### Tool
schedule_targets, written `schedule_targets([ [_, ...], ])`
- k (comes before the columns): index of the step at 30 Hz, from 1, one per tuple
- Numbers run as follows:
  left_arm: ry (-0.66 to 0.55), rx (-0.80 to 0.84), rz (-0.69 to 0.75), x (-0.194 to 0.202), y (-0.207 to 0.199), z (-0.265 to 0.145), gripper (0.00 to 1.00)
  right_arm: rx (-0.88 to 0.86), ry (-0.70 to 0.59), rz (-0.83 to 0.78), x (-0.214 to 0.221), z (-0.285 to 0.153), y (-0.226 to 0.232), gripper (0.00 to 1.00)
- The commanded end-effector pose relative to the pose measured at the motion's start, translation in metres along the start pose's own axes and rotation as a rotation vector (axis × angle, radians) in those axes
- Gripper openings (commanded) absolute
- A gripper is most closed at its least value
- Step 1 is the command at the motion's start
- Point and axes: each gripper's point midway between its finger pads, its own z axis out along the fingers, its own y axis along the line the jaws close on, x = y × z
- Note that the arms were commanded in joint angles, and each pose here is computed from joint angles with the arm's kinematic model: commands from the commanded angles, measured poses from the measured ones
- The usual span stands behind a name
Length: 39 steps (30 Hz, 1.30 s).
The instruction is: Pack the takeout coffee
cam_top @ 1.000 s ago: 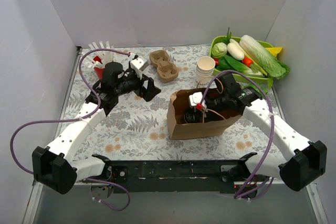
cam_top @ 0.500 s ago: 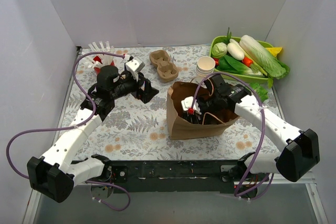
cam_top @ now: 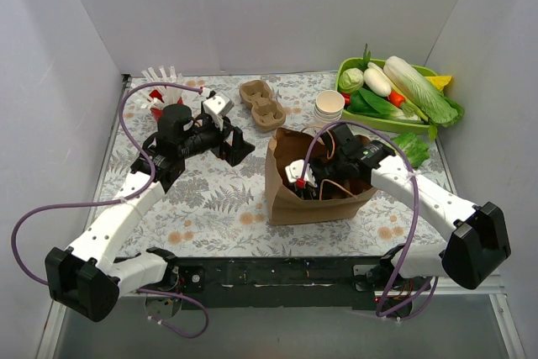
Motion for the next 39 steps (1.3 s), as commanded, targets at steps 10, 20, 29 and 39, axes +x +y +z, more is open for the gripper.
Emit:
schedule_targets([
  [10,-0.064,0.044,0.108,-0.034,-0.010,-0.010,0.93,-0.087,0.159,0.083,0.034,-0.006,0.040,0.55],
  [20,-0.095,0.074,0.141,-0.046,-0.019,-0.019,0.94,0.025,0.102,0.022,-0.008,-0.036,0.009,0.94],
  [29,-0.120,0.143,0.134,-0.058,-0.031,-0.018,0.94,0.097,0.059,0.013,-0.049,-0.069,-0.012,0.97],
  [39,-0.147,0.251,0.063,-0.077,-0.049,-0.016,0.93,0.229,0.032,-0.026,-0.083,-0.109,-0.030,0.98],
])
